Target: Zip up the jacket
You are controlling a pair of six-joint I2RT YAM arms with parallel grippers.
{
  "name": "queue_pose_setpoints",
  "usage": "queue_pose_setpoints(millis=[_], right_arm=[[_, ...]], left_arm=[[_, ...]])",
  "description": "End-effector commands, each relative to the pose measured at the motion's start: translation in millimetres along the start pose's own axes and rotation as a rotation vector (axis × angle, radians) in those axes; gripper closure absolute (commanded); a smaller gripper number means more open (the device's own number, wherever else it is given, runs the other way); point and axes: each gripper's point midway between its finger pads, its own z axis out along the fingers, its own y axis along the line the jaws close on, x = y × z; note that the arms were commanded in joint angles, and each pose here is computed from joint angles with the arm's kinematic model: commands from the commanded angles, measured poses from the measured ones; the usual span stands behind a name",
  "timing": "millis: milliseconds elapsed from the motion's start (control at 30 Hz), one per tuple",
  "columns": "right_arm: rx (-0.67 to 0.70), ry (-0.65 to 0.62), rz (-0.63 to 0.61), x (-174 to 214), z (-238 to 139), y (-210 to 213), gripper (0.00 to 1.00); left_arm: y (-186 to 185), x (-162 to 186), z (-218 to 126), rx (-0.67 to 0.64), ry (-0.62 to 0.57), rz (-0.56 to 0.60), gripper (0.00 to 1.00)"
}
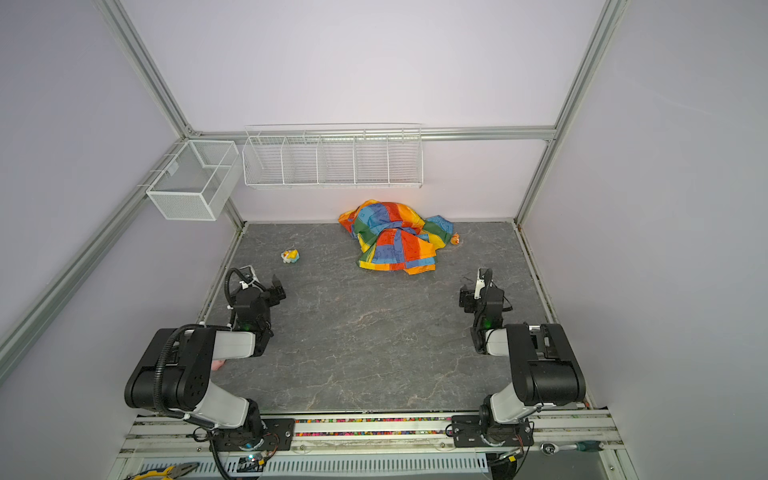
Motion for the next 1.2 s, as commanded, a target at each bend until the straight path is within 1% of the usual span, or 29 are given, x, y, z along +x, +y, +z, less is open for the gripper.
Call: queue_pose_setpoints(millis=[0,167,233,367,533,633,667,733,833,867,933,1000,1067,1100,1167], right_arm=[[-0.003,-0.046,0.001,-15,-3,-1,0.12],[0.059,-0.040,0.044,-20,-8,-15,0.11],[0.070,-0.055,0.047,-24,-9,-18,0.11],[0.109,-0.022,0.042,-35,-13,-22,0.12],[0.141,-0.040,0.042,-56,-25,-25,0.12],[0.128,-0.065,0.102,-79,-36,-25,0.12],[0.132,-0.056,0.130,-86,-40,-26,0.12],[0.148,0.000,0.171,-100,-46,-30,0.12],[0.125,0.136,0.152,-108,-49,-23,0.12],[0.122,0.161,0.152,-109,-48,-22,0.12],[0.115,0.172,0.173,-115,-46,-21,0.11],[0.104,0.156,0.232,-119,-49,-21,0.11],[0.092,0.145,0.331,-120,-52,-24,0.11],[0.066,0.147,0.398,-120,-53,-23,0.11],[-0.035,0.182,0.484,-122,-51,-15,0.11]], left_arm=[[-1,2,0,0.003,-0.003,0.016,0.01],[2,-5,-1,-0.029,0.004,0.017,0.01],[6,-10,-1,-0.061,0.011,0.010,0.01],[12,-20,-5,-0.111,0.015,0.012,0.01],[19,-42,-12,-0.166,0.012,0.004,0.01],[20,-67,-21,-0.157,-0.030,-0.034,0.01],[18,-76,-26,-0.139,-0.049,-0.052,0.01],[20,-93,-36,-0.132,-0.066,-0.113,0.01],[23,-117,-49,-0.127,-0.074,-0.166,0.01],[23,-123,-53,-0.123,-0.078,-0.180,0.01],[27,-137,-64,-0.118,-0.102,-0.227,0.01],[34,-148,-79,-0.121,-0.138,-0.314,0.01],[41,-154,-92,-0.122,-0.151,-0.380,0.01],[45,-156,-98,-0.123,-0.149,-0.417,0.01],[50,-158,-106,-0.091,-0.130,-0.480,0.01]])
